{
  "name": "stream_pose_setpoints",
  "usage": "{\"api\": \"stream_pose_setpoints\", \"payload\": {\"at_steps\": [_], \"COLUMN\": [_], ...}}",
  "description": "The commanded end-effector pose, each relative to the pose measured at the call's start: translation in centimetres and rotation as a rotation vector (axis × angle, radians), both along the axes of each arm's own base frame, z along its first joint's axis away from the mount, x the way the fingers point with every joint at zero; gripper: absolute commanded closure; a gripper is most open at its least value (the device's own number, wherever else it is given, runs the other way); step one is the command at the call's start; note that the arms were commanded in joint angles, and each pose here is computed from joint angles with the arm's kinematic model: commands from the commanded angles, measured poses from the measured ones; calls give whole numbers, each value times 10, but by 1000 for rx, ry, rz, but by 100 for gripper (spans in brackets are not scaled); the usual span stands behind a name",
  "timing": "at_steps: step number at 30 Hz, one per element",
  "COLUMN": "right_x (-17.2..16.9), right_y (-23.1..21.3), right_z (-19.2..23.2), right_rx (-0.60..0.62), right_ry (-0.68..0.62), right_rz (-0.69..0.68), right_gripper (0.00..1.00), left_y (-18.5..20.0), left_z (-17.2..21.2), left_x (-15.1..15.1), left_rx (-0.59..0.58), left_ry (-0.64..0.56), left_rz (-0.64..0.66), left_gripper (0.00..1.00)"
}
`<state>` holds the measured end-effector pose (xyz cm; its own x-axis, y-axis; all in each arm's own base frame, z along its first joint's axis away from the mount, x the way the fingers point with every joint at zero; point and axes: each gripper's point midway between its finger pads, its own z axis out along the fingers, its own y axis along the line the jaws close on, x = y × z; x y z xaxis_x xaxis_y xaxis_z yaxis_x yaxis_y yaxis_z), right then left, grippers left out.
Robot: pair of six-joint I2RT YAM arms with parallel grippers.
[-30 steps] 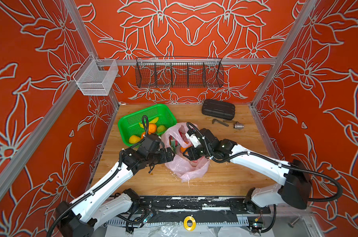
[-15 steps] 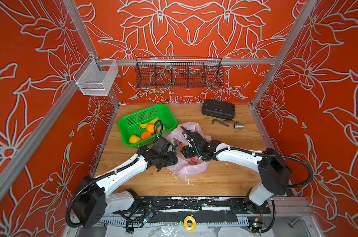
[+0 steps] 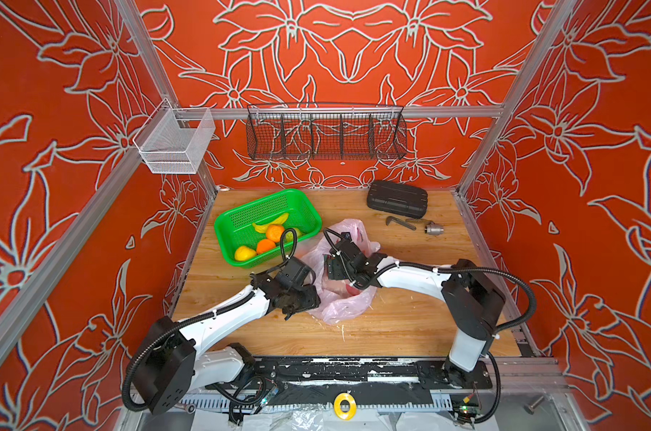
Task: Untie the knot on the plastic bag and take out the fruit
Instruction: 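Hold the bag with the left gripper while the right gripper grasps another orange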
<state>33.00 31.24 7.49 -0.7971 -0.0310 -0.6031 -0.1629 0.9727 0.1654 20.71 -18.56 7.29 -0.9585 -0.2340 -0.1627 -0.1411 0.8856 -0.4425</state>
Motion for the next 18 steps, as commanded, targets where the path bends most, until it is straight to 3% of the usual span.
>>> {"api": "stream_pose_setpoints", "payload": {"at_steps": [1,7,14,18], "right_x": [11,13,6,2], "right_y": [1,11,16,11], "right_z": [-1,-15,-21,-10], "right_rx": [-10,-16,-14,-9], "right_ry": [-42,-28,10,-8], "right_rz": [-48,-6,48,53], "right_gripper": [10,14,33,38], "left_y": [2,2,1,3], "left_z": [0,0,2,2], "left_x": [-2,-1,-2,0], "left_rx": [7,9,1,10], "left_ry": [-15,-22,-20,-23], "left_rz": [-8,-9,-9,-2], "left_gripper": [38,38,38,37]}}
